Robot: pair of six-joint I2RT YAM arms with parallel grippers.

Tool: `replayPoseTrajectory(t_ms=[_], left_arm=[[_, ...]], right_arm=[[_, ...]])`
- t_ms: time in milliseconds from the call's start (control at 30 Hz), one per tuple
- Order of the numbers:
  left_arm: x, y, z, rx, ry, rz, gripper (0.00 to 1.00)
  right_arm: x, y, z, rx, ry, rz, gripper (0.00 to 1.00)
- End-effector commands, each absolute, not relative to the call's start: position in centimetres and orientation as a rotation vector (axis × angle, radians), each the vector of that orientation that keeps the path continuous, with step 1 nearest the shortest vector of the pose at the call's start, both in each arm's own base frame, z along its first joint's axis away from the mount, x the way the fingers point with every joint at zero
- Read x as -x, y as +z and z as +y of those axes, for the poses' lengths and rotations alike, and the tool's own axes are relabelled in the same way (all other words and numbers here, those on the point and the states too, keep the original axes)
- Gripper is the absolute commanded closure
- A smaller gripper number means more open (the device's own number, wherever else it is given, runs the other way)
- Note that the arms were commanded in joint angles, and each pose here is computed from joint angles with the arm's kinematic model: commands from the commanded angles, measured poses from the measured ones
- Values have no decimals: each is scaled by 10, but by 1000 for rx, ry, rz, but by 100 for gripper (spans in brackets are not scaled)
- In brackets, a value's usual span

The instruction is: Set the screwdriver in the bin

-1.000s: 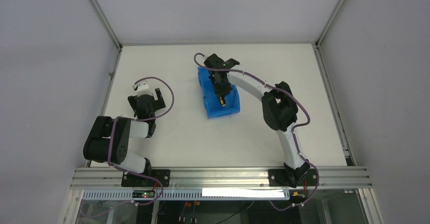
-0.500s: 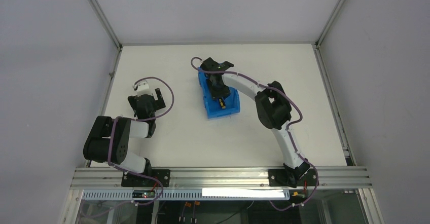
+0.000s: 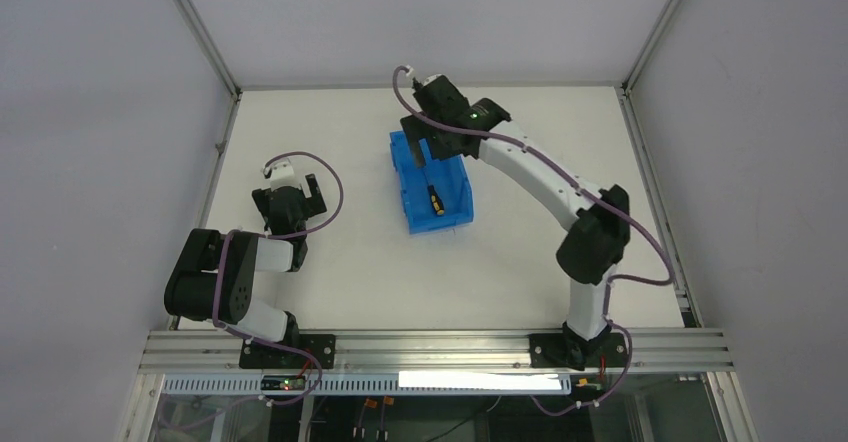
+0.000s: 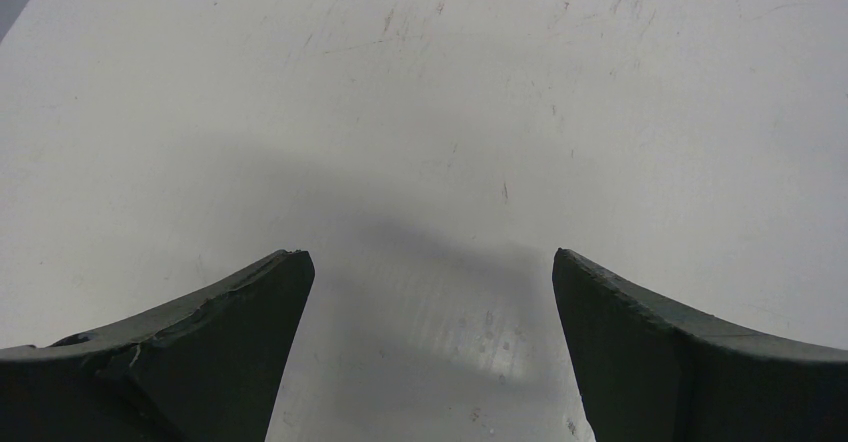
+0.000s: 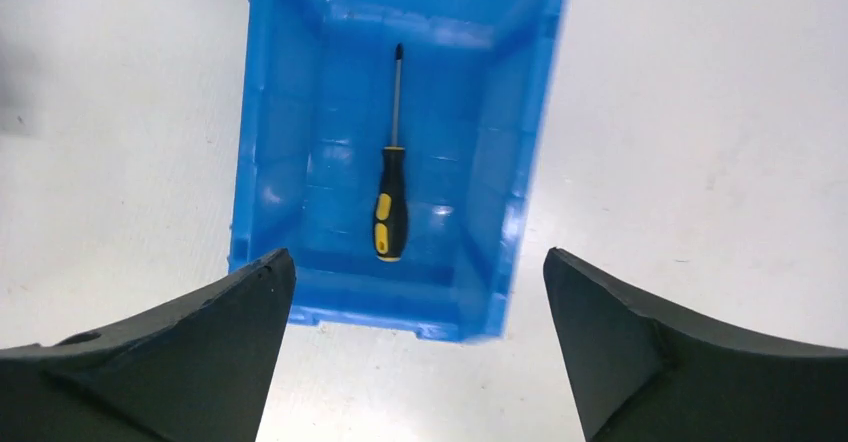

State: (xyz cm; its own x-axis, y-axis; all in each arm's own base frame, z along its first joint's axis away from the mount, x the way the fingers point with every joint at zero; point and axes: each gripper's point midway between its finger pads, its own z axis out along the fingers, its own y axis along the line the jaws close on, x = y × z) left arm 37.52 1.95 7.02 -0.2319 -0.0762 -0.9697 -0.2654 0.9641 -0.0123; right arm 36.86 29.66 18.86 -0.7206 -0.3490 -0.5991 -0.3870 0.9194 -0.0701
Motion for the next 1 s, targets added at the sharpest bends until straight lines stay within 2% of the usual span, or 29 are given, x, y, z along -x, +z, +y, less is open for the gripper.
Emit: replayPoseTrajectory(t_ms=[0,233,533,767,967], left_arm=[[-384,84,17,264,164,1757,1],[-384,84,16,264,163,1757,1],[-384,85,17,265,163,1756,1],[-384,84,17,264,164,1757,1],[-384,84,17,265,163,1757,1]], right_arm=[[-372,252,258,458,48,2225,2],[-375,258,176,201,104,2061,2],[-355,203,68,-179,59,1817,2],[-335,168,28,-373,-39,1666,2],[-332,152,14,-368,-161,1714,2]])
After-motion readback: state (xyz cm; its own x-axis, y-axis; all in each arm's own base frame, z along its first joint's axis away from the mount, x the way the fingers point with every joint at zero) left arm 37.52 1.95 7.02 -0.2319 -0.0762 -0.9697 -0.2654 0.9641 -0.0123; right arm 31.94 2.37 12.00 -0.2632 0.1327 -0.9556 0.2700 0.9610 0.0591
